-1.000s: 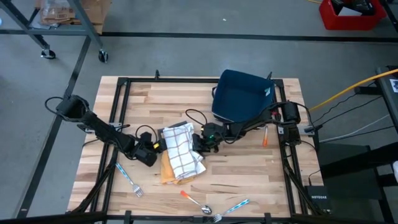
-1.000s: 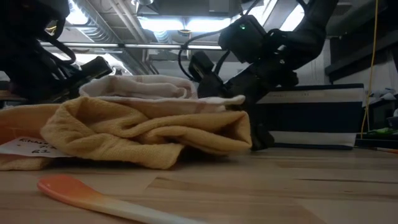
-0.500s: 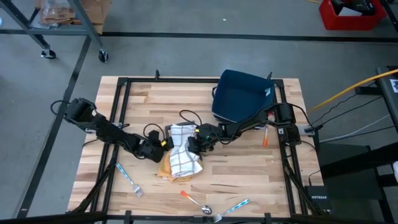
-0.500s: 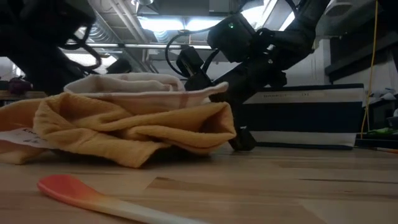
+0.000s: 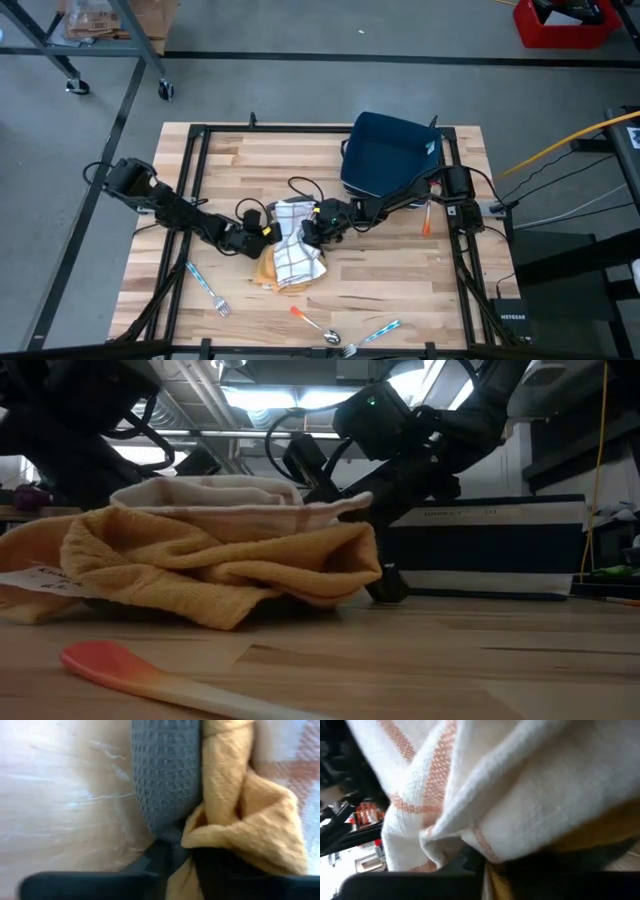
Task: Fold towel
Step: Put the stacked towels into the blue bin
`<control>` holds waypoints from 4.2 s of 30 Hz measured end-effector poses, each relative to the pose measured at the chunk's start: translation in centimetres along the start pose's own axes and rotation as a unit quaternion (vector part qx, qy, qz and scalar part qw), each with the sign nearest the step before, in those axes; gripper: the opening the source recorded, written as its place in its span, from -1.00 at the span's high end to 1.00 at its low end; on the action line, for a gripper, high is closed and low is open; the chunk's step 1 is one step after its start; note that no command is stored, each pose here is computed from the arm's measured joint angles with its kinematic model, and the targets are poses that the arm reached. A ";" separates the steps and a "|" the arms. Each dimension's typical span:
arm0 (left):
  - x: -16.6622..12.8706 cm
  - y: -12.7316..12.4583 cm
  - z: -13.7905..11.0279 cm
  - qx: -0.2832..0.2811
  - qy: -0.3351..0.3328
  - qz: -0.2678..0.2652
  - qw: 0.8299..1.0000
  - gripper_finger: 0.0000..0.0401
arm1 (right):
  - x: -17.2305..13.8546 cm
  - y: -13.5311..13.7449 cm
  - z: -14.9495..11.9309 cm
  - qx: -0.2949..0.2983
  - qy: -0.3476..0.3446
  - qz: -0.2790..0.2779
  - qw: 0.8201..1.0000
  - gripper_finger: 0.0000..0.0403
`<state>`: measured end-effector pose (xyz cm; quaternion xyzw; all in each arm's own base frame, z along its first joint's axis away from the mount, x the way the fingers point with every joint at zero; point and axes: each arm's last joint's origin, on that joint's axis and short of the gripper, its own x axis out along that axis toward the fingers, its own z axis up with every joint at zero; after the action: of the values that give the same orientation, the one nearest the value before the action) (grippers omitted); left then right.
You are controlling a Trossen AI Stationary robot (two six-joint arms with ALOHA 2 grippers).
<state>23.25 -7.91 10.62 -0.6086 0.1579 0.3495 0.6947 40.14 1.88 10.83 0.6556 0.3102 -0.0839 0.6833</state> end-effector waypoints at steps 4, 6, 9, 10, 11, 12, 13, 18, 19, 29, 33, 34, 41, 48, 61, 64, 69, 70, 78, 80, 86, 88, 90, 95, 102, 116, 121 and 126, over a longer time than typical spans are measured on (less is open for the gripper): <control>-0.4 -0.3 0.1 0.005 0.003 -0.008 1.000 0.92 | 0.0 0.6 0.0 -0.021 0.009 0.039 0.999 0.94; -0.6 -0.5 0.2 0.000 0.001 -0.016 1.000 0.95 | -0.2 1.2 0.0 -0.028 0.009 0.061 0.998 0.92; -1.2 -1.2 0.4 0.008 0.000 -0.034 0.999 0.93 | -0.2 1.8 0.1 -0.020 0.010 0.077 0.997 0.83; -1.4 -1.4 0.5 0.009 0.001 -0.043 0.999 0.94 | -0.2 1.9 0.1 -0.016 0.016 0.078 0.997 0.82; -1.6 -1.6 0.6 0.008 0.002 -0.049 0.999 0.96 | -0.2 2.0 0.1 -0.014 0.022 0.078 0.997 0.81; -1.8 -1.8 0.6 0.007 0.003 -0.052 0.999 0.97 | -0.2 2.1 0.1 -0.015 0.025 0.080 0.996 0.82; -1.9 -1.9 0.7 0.005 0.003 -0.055 0.998 0.97 | -0.2 2.1 0.1 -0.015 0.028 0.081 0.996 0.83; -2.0 -1.8 0.8 -0.011 0.001 -0.049 0.999 0.89 | -0.3 2.2 0.0 -0.025 0.051 0.084 0.995 0.86; -2.0 -1.7 0.8 -0.014 0.000 -0.046 0.999 0.88 | -0.3 2.2 -0.1 -0.026 0.054 0.085 0.995 0.86; -2.0 -1.7 0.6 0.050 0.030 -0.038 0.998 0.71 | -0.3 1.2 -0.5 -0.033 0.115 0.037 0.992 0.73; -2.0 -1.7 0.6 0.077 0.030 -0.038 0.996 0.58 | -0.3 1.3 -0.6 -0.048 0.132 0.047 0.989 0.60; -2.0 -1.7 0.6 0.083 0.029 -0.038 0.995 0.54 | -0.3 1.3 -0.6 -0.048 0.133 0.047 0.989 0.56; -2.0 -1.6 0.7 0.094 0.028 -0.031 0.995 0.37 | -0.4 1.3 0.0 -0.024 0.128 0.046 0.990 0.37; -2.0 -0.7 0.8 0.107 0.035 0.012 0.994 0.36 | -1.2 1.6 1.5 0.020 0.116 0.056 0.991 0.41; -2.0 -0.4 0.8 0.112 0.044 0.026 0.992 0.36 | -4.8 4.0 0.8 0.046 0.029 -0.003 0.999 0.42; -2.0 -0.4 0.8 0.112 0.046 0.026 0.992 0.36 | -4.9 3.3 -0.1 0.053 -0.005 -0.060 0.997 0.42; -2.0 -0.4 0.8 0.112 0.046 0.026 0.992 0.36 | -4.8 2.8 -1.6 0.044 -0.043 -0.109 0.992 0.42; -2.0 -0.4 0.8 0.111 0.046 0.026 0.992 0.36 | -4.8 2.7 -1.7 0.043 -0.049 -0.114 0.991 0.42; -2.0 -0.5 0.8 0.106 0.049 0.024 0.993 0.36 | -5.3 1.4 -1.3 0.049 -0.131 -0.184 0.973 0.42; -2.0 -0.5 0.8 0.107 0.053 0.023 0.993 0.37 | -5.4 1.1 -1.3 0.061 -0.146 -0.202 0.967 0.42; -2.0 -0.5 0.7 0.110 0.056 0.023 0.992 0.36 | -5.1 0.7 -1.1 0.073 -0.174 -0.201 0.961 0.42; -2.0 -0.5 0.7 0.110 0.056 0.023 0.992 0.37 | -4.6 0.1 -1.0 0.074 -0.182 -0.210 0.958 0.42; -2.0 -0.5 0.7 0.110 0.056 0.023 0.992 0.36 | -4.0 -0.5 -0.9 0.076 -0.181 -0.213 0.957 0.42; -2.0 -0.5 0.7 0.106 0.056 0.024 0.992 0.36 | -2.4 -1.1 -0.7 0.085 -0.155 -0.188 0.966 0.42; -2.0 -0.5 0.7 0.105 0.057 0.025 0.993 0.36 | -2.0 -1.1 -0.6 0.097 -0.156 -0.167 0.969 0.42; -2.0 -0.5 0.7 0.107 0.057 0.025 0.992 0.36 | 1.2 -1.1 -2.6 0.116 -0.082 -0.071 0.987 0.42; -2.0 -0.4 0.8 0.110 0.054 0.025 0.992 0.37 | 2.1 -0.7 -3.8 0.109 -0.059 -0.048 0.991 0.42; -2.0 -0.7 0.6 0.102 0.060 0.010 0.993 0.37 | 3.1 0.1 -4.3 0.097 -0.085 -0.033 0.991 0.42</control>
<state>22.14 -7.98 12.55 -0.5527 0.2403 0.3014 0.7388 41.30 6.90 9.54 0.6986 0.2633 -0.1916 0.6371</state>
